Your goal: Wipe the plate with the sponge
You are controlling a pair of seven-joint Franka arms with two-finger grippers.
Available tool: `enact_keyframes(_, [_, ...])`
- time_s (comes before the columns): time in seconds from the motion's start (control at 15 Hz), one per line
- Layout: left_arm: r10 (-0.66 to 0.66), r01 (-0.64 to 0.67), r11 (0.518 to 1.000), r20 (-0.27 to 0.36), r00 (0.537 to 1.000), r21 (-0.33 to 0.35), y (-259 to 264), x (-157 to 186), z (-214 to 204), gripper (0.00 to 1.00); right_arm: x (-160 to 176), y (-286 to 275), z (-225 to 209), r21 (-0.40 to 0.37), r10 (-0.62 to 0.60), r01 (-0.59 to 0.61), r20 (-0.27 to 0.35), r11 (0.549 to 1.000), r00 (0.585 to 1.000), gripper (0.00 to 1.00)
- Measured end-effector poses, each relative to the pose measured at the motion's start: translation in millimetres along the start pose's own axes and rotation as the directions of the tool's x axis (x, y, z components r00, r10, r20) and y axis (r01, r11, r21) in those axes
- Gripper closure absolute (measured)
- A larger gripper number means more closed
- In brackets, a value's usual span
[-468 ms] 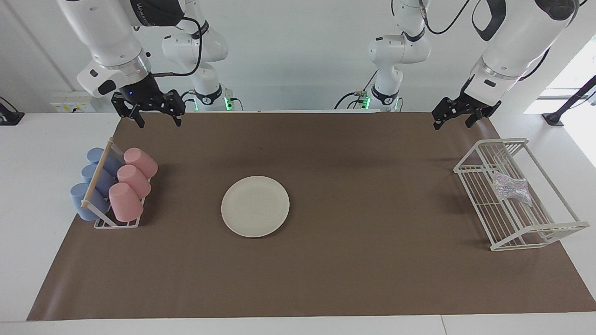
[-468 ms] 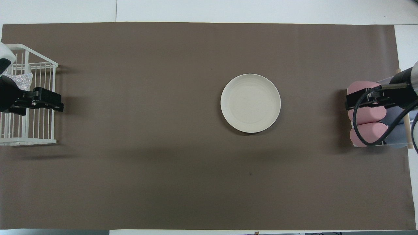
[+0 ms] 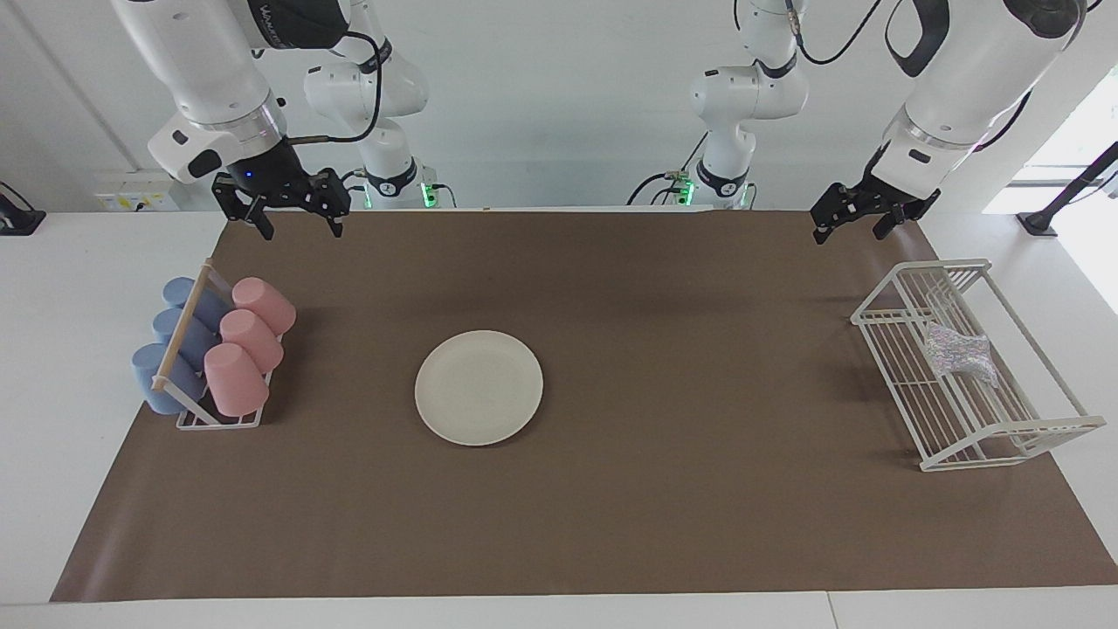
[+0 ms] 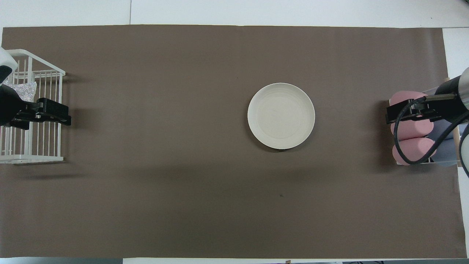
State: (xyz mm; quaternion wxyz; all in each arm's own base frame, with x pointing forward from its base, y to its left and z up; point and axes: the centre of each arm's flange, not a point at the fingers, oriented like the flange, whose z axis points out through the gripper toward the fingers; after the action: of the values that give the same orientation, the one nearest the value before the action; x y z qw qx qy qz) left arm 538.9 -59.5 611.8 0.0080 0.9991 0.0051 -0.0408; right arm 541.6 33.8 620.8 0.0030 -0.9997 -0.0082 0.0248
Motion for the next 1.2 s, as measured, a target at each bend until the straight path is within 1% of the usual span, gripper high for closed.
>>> enact_keyframes(0.2, [-0.017,0.017,1.000,-0.018,1.000,-0.003,-2,2,-1,0.00,0,-2,0,0.000,0.016,-0.016,-0.001,1.000,1.000,0.00])
enact_keyframes(0.33, [-0.055,0.055,0.998,-0.050,0.997,-0.004,-4,7,-1,0.00,-1,-10,-1,-0.001,0.029,-0.029,-0.002,1.000,1.000,0.00])
enact_keyframes(0.4, [-0.065,0.066,0.998,-0.061,0.996,0.015,-5,10,0,0.00,-1,-16,-1,-0.002,0.041,-0.041,-0.002,0.999,0.999,0.00])
enact_keyframes(0.6, [-0.064,0.073,0.986,-0.064,0.996,0.148,-15,17,16,0.00,-3,-30,-1,-0.001,0.127,-0.127,-0.003,0.992,0.992,0.00])
enact_keyframes(0.74, [-0.043,0.058,0.963,-0.060,0.997,0.263,-21,26,36,0.00,-5,-40,-3,0.010,0.250,-0.250,0.002,0.968,0.968,0.00])
enact_keyframes(0.87, [0.004,0.017,0.924,-0.055,0.999,0.383,-20,46,63,0.00,-10,-45,-3,0.029,0.373,-0.374,0.036,0.927,0.927,0.00])
enact_keyframes(1.0, [0.061,-0.031,0.862,-0.043,0.997,0.506,-16,69,97,0.00,-15,-46,-2,0.017,0.488,-0.491,0.076,0.871,0.869,0.00])
enact_keyframes(1.07, [0.087,-0.051,0.831,-0.039,0.995,0.554,-15,80,114,0.00,-18,-46,-1,0.004,0.546,-0.548,0.091,0.836,0.833,0.00])
enact_keyframes(1.14, [0.114,-0.073,0.797,-0.030,0.993,0.599,-16,91,130,0.00,-20,-47,-1,-0.007,0.607,-0.610,0.103,0.793,0.788,0.00])
enact_keyframes(1.2, [0.134,-0.092,0.759,-0.015,0.991,0.644,-19,99,145,0.00,-21,-51,-1,-0.011,0.670,-0.673,0.115,0.739,0.733,0.00])
